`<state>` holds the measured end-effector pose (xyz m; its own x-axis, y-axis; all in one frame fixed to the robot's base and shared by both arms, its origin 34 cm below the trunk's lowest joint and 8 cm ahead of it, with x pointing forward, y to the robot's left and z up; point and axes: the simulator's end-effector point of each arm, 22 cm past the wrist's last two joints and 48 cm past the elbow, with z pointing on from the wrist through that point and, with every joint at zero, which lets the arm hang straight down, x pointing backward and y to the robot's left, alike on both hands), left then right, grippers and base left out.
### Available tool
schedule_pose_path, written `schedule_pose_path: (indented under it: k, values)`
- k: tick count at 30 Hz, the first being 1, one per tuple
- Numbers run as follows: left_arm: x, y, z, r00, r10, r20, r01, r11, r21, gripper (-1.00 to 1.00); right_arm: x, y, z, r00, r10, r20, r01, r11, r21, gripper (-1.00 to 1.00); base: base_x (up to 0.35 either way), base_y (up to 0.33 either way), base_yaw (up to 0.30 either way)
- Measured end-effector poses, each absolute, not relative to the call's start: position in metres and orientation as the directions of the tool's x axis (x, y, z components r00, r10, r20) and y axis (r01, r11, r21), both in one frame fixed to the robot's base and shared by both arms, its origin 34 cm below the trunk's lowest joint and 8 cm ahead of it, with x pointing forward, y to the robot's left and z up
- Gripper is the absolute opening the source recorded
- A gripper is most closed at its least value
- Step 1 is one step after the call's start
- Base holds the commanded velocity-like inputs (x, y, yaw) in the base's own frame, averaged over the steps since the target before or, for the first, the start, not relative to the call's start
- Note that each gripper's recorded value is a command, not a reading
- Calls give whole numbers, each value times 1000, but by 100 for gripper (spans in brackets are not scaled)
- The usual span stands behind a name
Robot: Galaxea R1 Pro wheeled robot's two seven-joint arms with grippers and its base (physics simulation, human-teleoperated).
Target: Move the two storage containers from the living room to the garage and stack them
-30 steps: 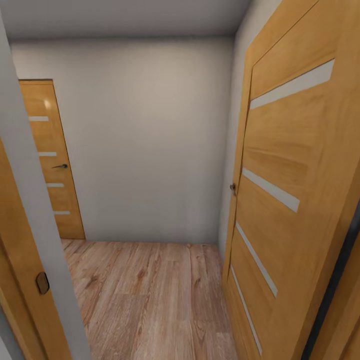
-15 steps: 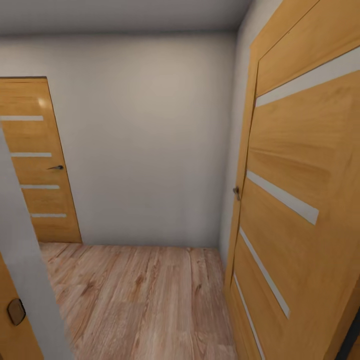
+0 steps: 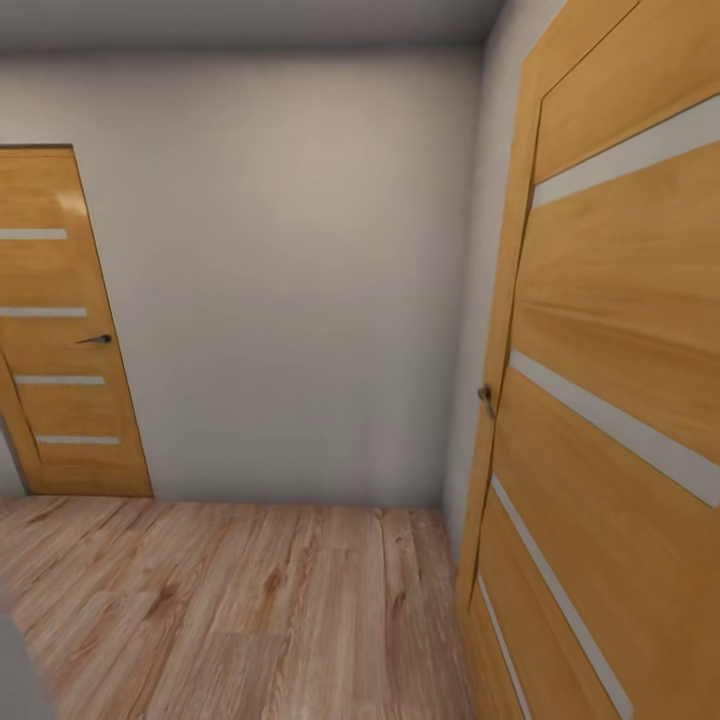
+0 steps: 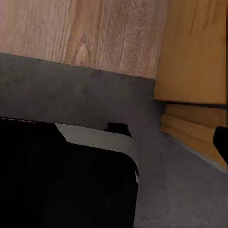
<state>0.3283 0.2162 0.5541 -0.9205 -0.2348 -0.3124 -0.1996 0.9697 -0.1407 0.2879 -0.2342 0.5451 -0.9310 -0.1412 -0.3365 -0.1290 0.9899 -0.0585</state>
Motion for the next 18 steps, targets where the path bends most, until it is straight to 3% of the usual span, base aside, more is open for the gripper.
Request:
schedule_pose_path:
  k: [5,18]
  values:
    - [329,216,554,-920,-236,-313,-200,970,-141,100,288,-234,545,-931,-141,-337,-129,990,-58,100,254,0,0]
    - [329,217,554,-920,-235,-314,-200,970,-139,100,288,-234,545,-931,-141,-336,-129,990,-58,100,24,2,0]
